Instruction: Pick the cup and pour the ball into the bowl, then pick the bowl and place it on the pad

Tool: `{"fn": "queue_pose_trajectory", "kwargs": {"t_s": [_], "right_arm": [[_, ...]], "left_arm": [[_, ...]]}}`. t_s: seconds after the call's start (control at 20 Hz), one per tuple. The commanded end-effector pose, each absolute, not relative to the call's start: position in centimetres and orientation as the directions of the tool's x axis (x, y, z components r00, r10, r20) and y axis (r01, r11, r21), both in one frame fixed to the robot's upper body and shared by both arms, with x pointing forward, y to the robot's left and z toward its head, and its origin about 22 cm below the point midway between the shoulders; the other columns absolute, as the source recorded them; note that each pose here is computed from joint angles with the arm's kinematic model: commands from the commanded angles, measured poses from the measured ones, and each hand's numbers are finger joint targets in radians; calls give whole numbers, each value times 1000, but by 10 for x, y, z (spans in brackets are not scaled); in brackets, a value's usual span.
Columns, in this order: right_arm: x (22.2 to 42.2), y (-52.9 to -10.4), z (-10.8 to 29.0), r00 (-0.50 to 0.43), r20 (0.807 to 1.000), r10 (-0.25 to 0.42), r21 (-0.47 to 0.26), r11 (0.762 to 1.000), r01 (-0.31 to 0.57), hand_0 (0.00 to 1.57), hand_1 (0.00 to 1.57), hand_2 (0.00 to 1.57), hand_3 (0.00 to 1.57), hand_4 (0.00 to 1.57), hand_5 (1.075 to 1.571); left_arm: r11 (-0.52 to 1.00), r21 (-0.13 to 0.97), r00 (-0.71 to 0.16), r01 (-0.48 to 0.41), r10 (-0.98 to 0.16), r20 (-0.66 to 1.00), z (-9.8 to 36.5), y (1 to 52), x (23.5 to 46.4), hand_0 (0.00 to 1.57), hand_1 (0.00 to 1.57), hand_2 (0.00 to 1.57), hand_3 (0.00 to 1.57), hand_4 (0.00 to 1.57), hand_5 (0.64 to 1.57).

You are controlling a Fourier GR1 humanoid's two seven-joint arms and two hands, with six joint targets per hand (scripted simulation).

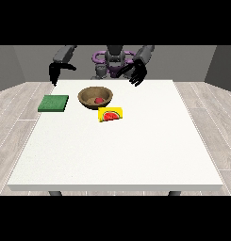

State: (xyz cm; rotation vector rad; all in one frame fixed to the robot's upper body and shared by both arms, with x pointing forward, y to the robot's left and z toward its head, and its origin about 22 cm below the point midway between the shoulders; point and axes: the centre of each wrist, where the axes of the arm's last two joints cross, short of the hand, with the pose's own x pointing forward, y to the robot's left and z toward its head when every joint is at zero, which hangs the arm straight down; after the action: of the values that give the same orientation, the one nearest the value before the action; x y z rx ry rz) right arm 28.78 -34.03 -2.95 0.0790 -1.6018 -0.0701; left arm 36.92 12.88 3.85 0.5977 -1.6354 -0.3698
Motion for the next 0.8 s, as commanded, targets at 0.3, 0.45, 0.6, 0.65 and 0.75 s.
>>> {"fn": "queue_pose_trajectory", "kwargs": {"t_s": [0.3,0.45,0.6,0.65,0.75], "right_arm": [[303,-261,-50,-57,992,-114,121,982,147,0,0,0,0,313,1569],[328,-272,-29,-46,991,-130,135,982,135,0,0,0,0,315,1569],[330,-265,-44,-42,990,-134,138,979,146,0,0,0,0,257,1567],[324,-281,-51,-75,987,-140,150,978,148,0,0,0,0,259,1567],[315,-284,-73,-55,991,-120,128,976,174,0,0,0,0,244,1566]], "left_arm": [[972,231,-275,53,-208,939,15,167,337,0,0,0,0,0,1563],[976,215,-270,30,-199,942,3,180,333,0,0,0,0,0,1564],[972,229,-255,46,-211,944,13,201,334,0,0,0,0,0,1565],[974,224,-316,22,-205,926,30,211,344,0,0,0,0,0,1565],[969,243,-301,36,-222,928,33,192,335,0,0,0,0,0,1564]]}}
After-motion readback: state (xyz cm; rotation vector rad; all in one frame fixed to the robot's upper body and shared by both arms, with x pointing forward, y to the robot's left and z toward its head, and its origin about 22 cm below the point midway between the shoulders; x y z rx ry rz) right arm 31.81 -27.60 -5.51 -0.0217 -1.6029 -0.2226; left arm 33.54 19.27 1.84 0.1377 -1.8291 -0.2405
